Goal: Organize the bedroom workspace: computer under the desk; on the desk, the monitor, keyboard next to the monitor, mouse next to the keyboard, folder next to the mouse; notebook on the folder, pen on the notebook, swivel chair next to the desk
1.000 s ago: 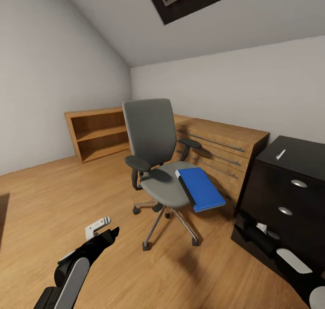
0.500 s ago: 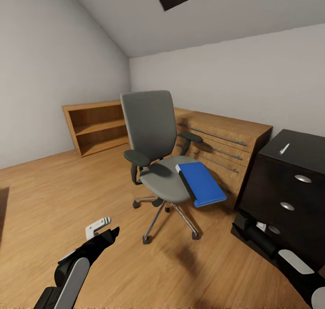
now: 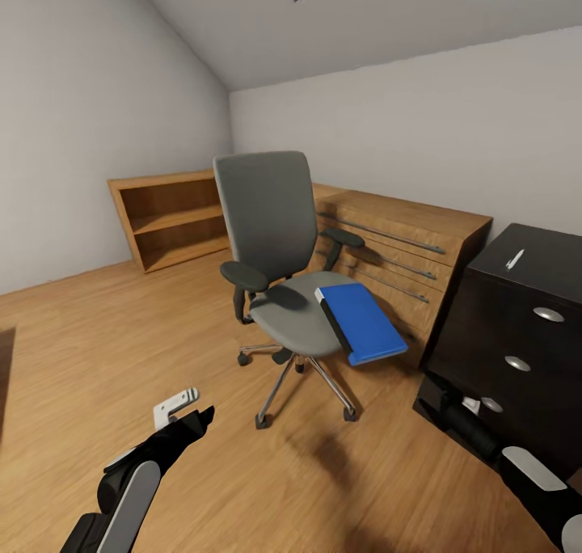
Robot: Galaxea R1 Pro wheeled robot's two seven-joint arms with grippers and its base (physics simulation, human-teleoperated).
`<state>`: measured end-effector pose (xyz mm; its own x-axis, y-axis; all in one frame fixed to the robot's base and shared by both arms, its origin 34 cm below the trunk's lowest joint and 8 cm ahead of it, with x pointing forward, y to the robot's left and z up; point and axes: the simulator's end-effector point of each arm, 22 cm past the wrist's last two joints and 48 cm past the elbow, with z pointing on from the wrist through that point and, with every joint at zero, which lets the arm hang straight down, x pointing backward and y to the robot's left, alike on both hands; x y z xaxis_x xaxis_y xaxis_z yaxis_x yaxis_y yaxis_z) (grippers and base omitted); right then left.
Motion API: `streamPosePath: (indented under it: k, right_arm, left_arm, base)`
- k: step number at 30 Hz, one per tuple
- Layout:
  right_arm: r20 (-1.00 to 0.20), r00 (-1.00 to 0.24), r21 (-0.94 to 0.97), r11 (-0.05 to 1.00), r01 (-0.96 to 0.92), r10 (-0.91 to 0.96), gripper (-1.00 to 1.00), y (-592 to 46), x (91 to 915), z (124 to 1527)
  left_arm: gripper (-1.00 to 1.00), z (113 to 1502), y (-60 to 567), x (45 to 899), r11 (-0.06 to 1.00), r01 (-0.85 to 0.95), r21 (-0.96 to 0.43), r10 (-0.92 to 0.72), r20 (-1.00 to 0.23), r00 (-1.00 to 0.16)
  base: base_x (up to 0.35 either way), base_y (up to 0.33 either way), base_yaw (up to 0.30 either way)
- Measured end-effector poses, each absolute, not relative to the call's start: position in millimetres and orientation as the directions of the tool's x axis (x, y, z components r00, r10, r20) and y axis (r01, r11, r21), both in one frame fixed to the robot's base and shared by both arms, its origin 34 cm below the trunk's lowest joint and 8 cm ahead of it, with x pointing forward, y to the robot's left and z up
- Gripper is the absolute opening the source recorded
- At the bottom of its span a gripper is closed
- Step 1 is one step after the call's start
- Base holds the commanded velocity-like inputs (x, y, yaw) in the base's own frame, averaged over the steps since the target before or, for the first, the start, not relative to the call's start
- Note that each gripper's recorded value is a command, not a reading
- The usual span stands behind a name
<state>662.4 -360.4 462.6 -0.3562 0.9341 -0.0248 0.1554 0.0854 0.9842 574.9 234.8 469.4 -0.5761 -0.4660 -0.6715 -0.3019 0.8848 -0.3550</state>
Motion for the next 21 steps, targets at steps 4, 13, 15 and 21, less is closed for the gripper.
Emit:
streamPosePath:
  k: [4,13,15,21]
  right_arm:
    - [-0.025,-0.356,0.984,0.085,0.155,0.934,1.00,-360.3,662.4,462.9]
    - [-0.025,-0.356,0.984,0.086,0.155,0.934,1.00,-360.4,662.4,462.9]
    - [-0.026,-0.356,0.984,0.086,0.154,0.934,1.00,-360.4,662.4,463.0]
    - [-0.026,-0.356,0.984,0.087,0.155,0.934,1.00,-360.1,662.5,462.7]
  left_arm:
    - [1.00,468.9,235.1,574.7,0.885,-0.301,-0.354,-0.465,-0.671,-0.577]
    - [1.00,465.7,234.9,573.8,0.885,-0.303,-0.352,-0.465,-0.667,-0.582]
    - [1.00,464.5,234.8,573.3,0.885,-0.304,-0.352,-0.465,-0.665,-0.584]
    - [1.00,462.0,234.6,572.7,0.886,-0.306,-0.350,-0.464,-0.662,-0.588]
  base:
    - [0.130,0.000,0.000]
    - [0.093,-0.002,0.000]
    - [0.212,-0.038,0.000]
    - [0.101,-0.013,0.000]
